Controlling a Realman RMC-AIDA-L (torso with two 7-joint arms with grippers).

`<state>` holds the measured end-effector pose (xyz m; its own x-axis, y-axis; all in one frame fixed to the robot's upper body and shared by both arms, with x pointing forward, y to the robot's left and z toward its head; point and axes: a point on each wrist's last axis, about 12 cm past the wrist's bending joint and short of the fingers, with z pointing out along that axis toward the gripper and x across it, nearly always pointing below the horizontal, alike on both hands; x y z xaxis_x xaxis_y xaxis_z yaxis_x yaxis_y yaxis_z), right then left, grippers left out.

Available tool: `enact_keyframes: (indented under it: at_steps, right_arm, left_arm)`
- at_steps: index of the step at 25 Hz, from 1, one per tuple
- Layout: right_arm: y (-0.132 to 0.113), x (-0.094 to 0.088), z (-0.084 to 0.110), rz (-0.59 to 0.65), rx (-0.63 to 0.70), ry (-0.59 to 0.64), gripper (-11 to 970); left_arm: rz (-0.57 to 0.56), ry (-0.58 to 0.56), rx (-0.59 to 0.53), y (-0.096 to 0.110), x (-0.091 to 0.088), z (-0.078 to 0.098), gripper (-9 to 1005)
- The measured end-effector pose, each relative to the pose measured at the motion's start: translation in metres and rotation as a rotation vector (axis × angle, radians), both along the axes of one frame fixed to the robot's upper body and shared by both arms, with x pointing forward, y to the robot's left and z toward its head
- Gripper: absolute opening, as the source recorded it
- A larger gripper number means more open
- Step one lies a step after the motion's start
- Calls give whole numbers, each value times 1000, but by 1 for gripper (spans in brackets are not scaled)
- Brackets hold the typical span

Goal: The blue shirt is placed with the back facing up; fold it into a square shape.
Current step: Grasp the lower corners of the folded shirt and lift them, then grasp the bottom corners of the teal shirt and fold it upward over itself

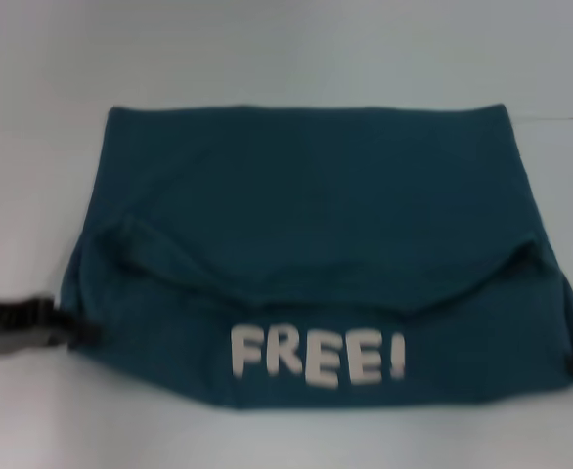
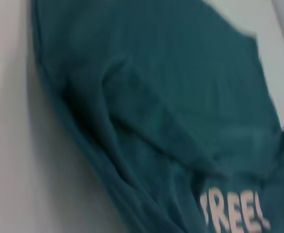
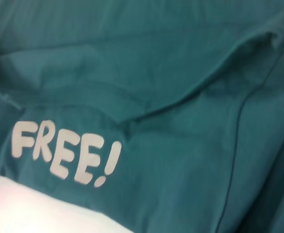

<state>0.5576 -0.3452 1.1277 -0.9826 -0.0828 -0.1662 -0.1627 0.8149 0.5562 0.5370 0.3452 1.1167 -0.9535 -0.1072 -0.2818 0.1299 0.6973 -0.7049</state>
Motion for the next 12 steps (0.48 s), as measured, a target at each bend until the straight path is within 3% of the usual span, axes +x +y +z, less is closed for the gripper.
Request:
enact_keyframes:
  at_steps: [4,7,12]
  right_arm:
    - [-6,-20,-3,40,30,73,63]
    - [-8,-25,-5,48,59,81,69]
    - [-10,-5,1,-34,80,-27,78]
  left_arm:
    - [-97,124,7,1,-21,-3,35]
    - [-116,167,20,2,-27,-7,35]
    - [-69,112,-2,5,-15,0,36]
